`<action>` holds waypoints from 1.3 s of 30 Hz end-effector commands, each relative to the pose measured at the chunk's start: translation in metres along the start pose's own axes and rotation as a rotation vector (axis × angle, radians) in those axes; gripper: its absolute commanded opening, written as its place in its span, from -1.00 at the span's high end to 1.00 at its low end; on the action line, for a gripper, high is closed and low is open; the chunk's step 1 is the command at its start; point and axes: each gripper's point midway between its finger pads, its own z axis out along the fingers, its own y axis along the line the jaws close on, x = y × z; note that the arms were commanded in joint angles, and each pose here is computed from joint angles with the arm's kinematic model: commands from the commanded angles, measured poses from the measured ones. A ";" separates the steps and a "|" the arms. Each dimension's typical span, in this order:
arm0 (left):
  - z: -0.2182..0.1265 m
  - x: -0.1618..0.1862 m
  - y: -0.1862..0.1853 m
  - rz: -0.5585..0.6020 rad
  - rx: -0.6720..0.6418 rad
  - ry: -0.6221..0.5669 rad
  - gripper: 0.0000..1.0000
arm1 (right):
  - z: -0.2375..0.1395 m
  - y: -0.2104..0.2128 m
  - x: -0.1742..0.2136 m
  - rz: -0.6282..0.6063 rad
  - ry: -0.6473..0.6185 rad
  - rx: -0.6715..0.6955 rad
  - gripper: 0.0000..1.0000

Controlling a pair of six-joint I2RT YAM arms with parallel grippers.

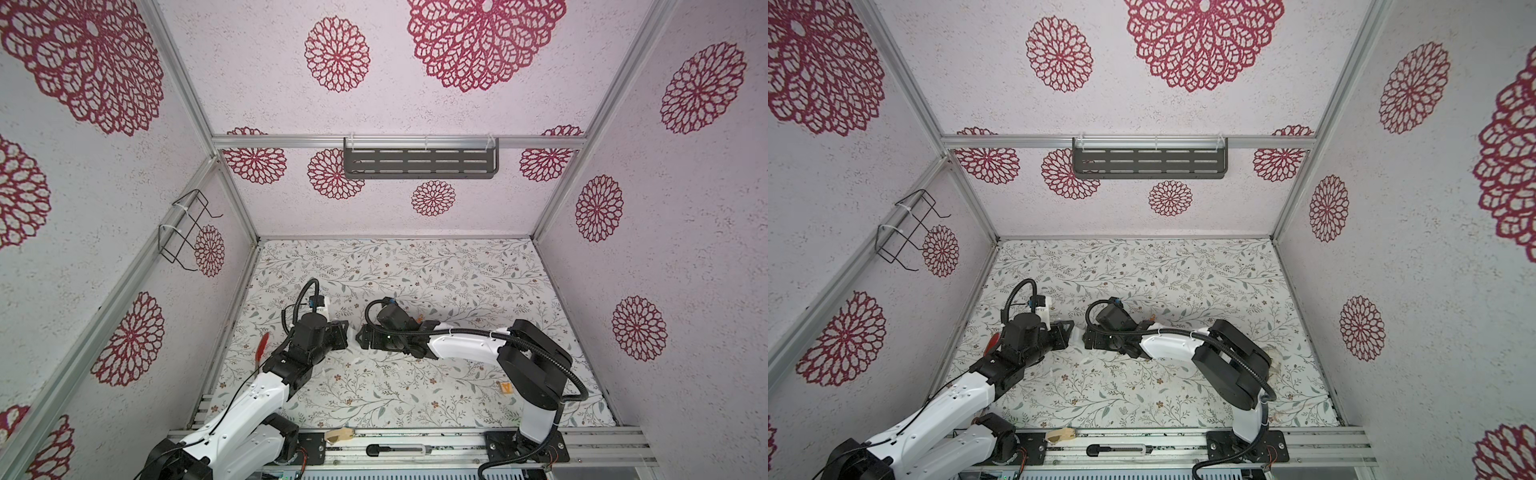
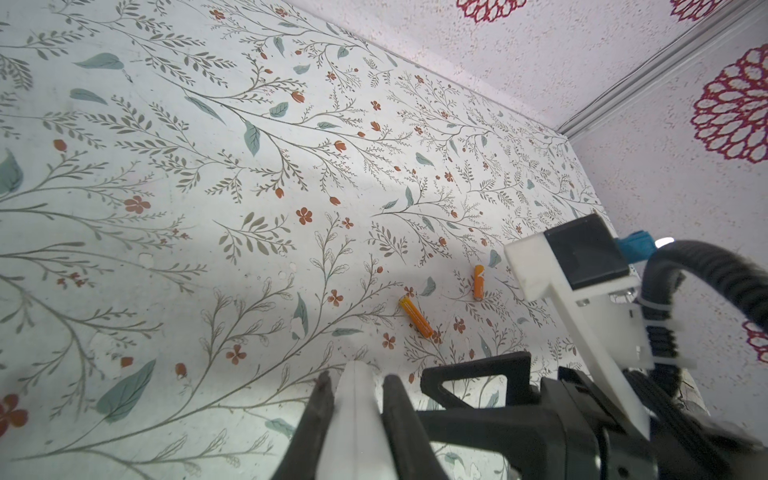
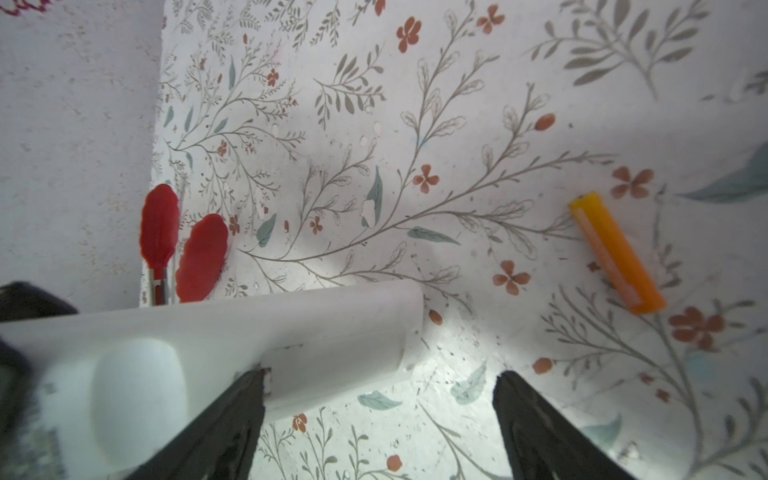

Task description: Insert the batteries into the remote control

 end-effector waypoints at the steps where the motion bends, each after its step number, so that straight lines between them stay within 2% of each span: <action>1: 0.001 0.048 -0.018 0.052 0.104 0.200 1.00 | 0.008 -0.079 0.055 -0.164 0.178 0.363 -0.86; 9: 0.003 0.048 -0.020 0.057 0.108 0.206 1.00 | -0.005 -0.102 0.044 -0.257 0.184 0.514 -0.92; 20: 0.005 0.050 -0.019 0.070 0.099 0.213 1.00 | -0.019 -0.107 0.026 -0.279 0.157 0.544 -0.93; 36: 0.007 0.051 -0.017 0.072 0.087 0.221 1.00 | -0.045 -0.104 -0.005 -0.195 0.058 0.430 -0.93; 39: 0.008 0.052 -0.017 0.073 0.086 0.227 1.00 | -0.048 -0.092 -0.006 -0.195 0.030 0.345 -0.93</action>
